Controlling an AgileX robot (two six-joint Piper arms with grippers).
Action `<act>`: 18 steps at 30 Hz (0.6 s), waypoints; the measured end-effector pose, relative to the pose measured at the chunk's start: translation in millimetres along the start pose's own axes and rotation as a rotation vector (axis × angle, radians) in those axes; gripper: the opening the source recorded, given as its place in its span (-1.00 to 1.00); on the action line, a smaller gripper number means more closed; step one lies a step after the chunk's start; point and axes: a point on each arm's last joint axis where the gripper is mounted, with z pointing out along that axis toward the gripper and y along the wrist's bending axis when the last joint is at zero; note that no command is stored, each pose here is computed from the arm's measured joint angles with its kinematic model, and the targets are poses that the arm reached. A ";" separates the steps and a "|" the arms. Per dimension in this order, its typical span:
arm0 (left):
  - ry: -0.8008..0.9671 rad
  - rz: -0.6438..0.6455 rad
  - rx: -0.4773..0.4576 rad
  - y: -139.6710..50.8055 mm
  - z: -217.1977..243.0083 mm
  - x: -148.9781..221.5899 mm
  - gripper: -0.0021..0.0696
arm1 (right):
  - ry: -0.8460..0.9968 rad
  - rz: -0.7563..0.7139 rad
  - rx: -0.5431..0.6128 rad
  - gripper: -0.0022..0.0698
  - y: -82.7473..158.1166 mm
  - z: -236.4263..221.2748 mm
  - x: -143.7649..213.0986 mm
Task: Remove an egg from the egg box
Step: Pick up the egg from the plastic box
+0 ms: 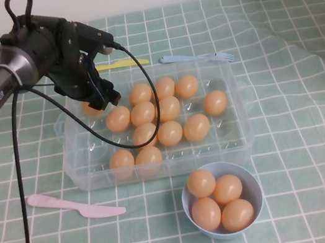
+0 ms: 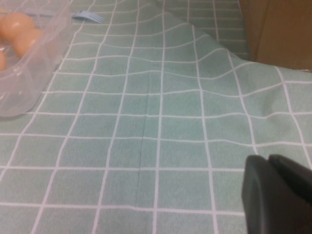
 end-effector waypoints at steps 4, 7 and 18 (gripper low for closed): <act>-0.009 -0.002 -0.002 0.0 0.8 -0.7 0.17 | 0.000 0.000 0.000 -0.99 0.0 0.0 0.0; -0.015 0.006 -0.011 0.6 2.7 -1.2 0.17 | 0.000 0.000 0.000 -0.99 0.0 0.0 0.0; -0.031 -0.001 -0.033 2.5 3.5 -2.6 0.17 | 0.000 0.000 0.000 -0.99 0.0 0.0 0.0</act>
